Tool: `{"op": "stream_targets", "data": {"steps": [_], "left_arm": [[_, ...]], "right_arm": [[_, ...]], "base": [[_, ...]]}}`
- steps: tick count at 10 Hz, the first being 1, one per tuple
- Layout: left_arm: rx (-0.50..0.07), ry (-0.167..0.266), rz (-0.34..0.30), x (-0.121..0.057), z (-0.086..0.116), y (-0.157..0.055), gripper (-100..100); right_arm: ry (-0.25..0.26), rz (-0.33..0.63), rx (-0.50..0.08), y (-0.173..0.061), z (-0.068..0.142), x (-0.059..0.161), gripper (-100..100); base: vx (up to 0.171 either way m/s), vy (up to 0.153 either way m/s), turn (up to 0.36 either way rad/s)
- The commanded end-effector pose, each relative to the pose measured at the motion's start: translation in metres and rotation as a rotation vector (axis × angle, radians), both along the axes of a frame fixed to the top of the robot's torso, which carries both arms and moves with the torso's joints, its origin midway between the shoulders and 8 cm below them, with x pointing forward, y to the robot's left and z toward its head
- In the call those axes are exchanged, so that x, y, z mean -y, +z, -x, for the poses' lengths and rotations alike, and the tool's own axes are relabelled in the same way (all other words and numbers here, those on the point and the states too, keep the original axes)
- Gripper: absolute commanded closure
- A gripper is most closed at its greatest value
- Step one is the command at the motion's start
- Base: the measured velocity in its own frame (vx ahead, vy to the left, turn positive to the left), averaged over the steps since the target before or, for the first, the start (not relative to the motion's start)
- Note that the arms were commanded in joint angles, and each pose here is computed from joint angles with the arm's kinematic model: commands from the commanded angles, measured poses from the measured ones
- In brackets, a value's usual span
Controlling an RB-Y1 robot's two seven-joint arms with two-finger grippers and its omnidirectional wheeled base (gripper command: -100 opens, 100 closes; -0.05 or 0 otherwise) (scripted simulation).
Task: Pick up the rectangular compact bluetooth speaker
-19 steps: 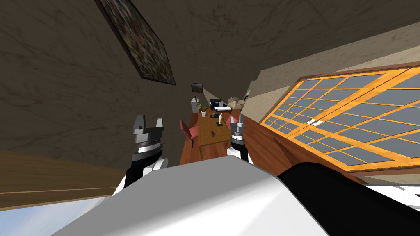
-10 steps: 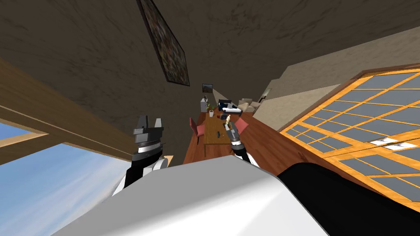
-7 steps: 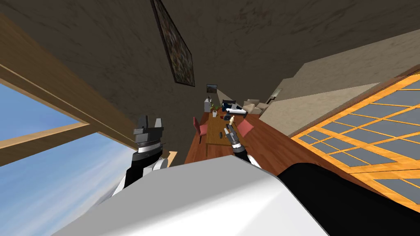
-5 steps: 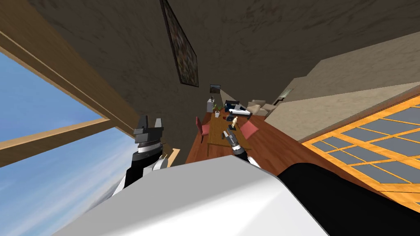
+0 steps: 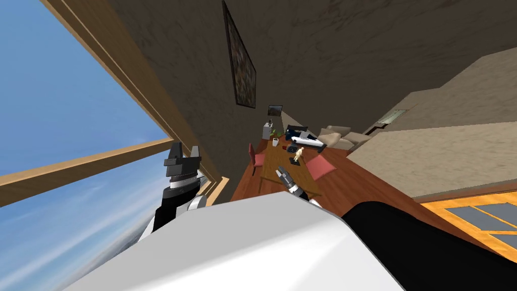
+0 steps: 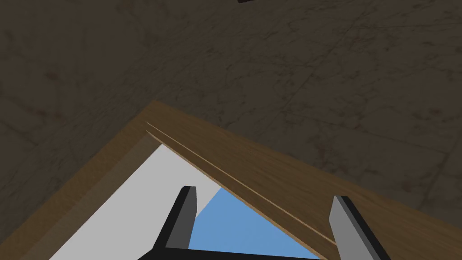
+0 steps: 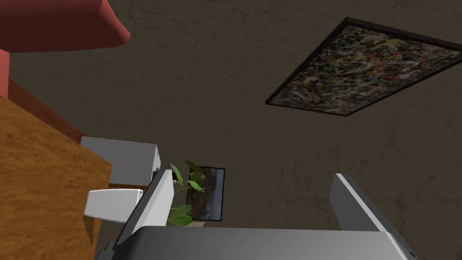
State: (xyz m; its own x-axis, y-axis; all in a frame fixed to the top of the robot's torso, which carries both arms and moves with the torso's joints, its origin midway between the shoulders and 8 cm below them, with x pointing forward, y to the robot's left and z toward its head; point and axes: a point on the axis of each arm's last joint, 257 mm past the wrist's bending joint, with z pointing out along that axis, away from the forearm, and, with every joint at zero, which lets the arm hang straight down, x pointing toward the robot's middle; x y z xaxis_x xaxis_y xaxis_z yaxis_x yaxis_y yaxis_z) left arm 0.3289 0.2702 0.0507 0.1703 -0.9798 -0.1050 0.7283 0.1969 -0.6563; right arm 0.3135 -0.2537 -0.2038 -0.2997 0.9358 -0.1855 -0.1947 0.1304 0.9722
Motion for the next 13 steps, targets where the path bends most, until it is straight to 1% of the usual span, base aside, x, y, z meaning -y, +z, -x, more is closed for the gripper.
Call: {"op": "stream_targets", "data": {"steps": [1,2,4,5,6,7,8,9,10,11,12,13], "left_arm": [[0.0,0.0,0.0,0.0,0.0,0.0,0],[0.0,0.0,0.0,0.0,0.0,0.0,0],[0.0,0.0,0.0,0.0,0.0,0.0,0],[0.0,0.0,0.0,0.0,0.0,0.0,0],[0.0,0.0,0.0,0.0,0.0,0.0,0],[0.0,0.0,0.0,0.0,0.0,0.0,0],[0.0,0.0,0.0,0.0,0.0,0.0,0],[0.0,0.0,0.0,0.0,0.0,0.0,0],[0.0,0.0,0.0,0.0,0.0,0.0,0],[0.0,0.0,0.0,0.0,0.0,0.0,0],[0.0,0.0,0.0,0.0,0.0,0.0,0],[0.0,0.0,0.0,0.0,0.0,0.0,0]], "right_arm": [[0.012,0.015,-0.094,-0.034,0.016,0.006,-100],[0.012,0.015,-0.094,-0.034,0.016,0.006,-100],[0.033,0.05,-0.233,-0.081,0.042,0.019,-100],[0.028,0.042,-0.249,-0.087,0.045,0.022,-100],[0.035,0.056,-0.321,-0.11,0.06,0.029,-100],[0.032,0.055,-0.329,-0.113,0.062,0.031,-100],[0.034,0.067,-0.409,-0.137,0.081,0.041,-100],[0.033,0.067,-0.41,-0.138,0.081,0.042,-100],[0.032,0.079,-0.492,-0.162,0.102,0.053,-100],[0.036,0.094,-0.556,-0.179,0.121,0.062,-100],[0.028,0.091,-0.574,-0.185,0.126,0.066,-100],[0.027,0.101,-0.644,-0.202,0.147,0.076,-100]], "base": [[0.001,0.01,0.307],[0.003,0.002,0.145],[0.01,0.011,0.398],[0.013,0.002,0.186],[0.016,0.007,0.369],[0.015,-0.005,0.156],[0.017,0.008,0.332],[0.017,0.0,0.177],[0.024,0.006,0.363],[0.045,-0.001,0.406],[0.035,-0.008,0.197],[0.03,0.001,0.342]]}}
